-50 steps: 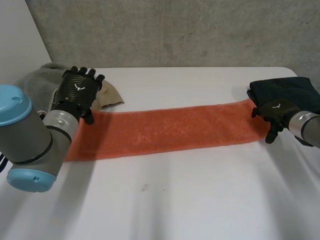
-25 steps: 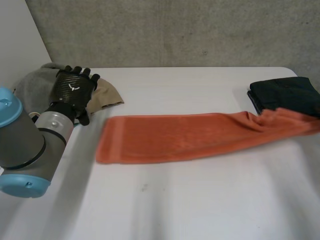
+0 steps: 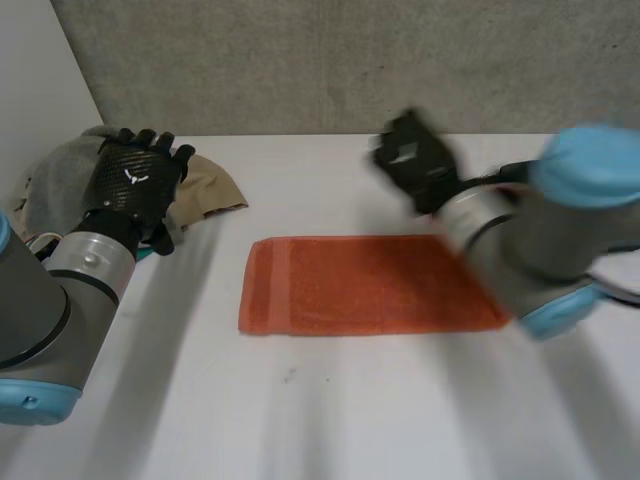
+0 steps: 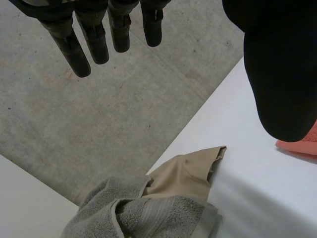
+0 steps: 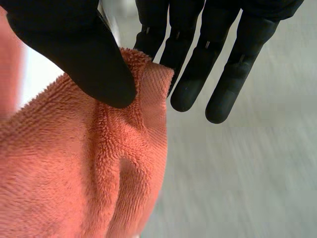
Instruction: Fold the laundry.
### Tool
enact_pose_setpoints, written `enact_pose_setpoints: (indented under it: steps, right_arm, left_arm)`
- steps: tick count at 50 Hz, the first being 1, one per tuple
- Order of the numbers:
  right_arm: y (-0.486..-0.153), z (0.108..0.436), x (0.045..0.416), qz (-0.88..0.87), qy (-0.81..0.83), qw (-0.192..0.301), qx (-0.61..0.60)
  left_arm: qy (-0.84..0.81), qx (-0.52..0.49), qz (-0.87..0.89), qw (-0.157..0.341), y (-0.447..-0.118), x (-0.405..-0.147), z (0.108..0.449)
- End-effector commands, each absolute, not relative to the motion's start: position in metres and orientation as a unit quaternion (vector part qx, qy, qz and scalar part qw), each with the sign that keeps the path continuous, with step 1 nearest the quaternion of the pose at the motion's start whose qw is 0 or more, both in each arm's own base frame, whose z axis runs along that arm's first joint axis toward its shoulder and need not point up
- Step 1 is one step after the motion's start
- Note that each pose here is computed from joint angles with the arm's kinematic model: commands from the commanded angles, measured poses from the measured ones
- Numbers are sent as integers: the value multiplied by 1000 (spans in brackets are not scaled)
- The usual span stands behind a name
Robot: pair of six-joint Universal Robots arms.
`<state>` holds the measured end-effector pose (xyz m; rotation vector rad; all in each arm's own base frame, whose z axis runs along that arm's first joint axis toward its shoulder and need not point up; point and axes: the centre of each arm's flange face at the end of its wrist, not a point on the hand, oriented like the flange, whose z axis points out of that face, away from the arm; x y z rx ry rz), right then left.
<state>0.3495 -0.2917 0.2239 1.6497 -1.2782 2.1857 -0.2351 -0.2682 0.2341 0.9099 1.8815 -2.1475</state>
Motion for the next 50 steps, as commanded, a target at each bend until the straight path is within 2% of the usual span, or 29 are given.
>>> enact_pose_setpoints:
  steps: [1,5,13,17,19,22,26,28,33,35,39,43,46,49,50]
  right_arm:
    - [-205,151,427,680,-360,-69,635]
    - [-179,124,438,656,-356,-94,659]
    - [-183,137,429,658,-413,-93,623]
    - [-208,173,404,678,-488,-94,542]
    - [-231,193,377,680,-540,-87,488]
    - [-246,197,346,643,-614,-88,448]
    - [-248,170,320,567,-694,-87,434]
    - [-251,159,309,545,-715,-79,431]
    - [-276,129,270,523,-742,-25,418]
    - [-280,127,263,527,-740,-8,419]
    - [-301,131,248,569,-712,63,407]
    - [-312,154,251,620,-661,111,407]
    - [-309,170,260,641,-625,126,427]
    - [-283,184,301,669,-557,101,481]
    - [-261,190,328,686,-513,68,511]
  left_arm:
    - [632,306,-708,71,-264,-233,229]
    - [637,306,-704,72,-263,-232,225]
    - [635,308,-705,71,-263,-232,225]
    - [630,308,-710,68,-263,-235,228]
    - [626,307,-714,67,-264,-237,230]
    - [615,311,-723,55,-261,-247,233]
    - [606,326,-725,35,-253,-263,229]
    - [602,334,-725,26,-250,-272,228]
    - [606,343,-718,19,-248,-278,219]
    - [607,346,-716,17,-247,-280,217]
    - [606,348,-716,15,-245,-281,217]
    - [601,346,-720,14,-245,-282,222]
    - [598,344,-724,15,-244,-282,225]
    - [596,343,-726,16,-244,-282,227]
    - [595,341,-727,16,-244,-281,229]
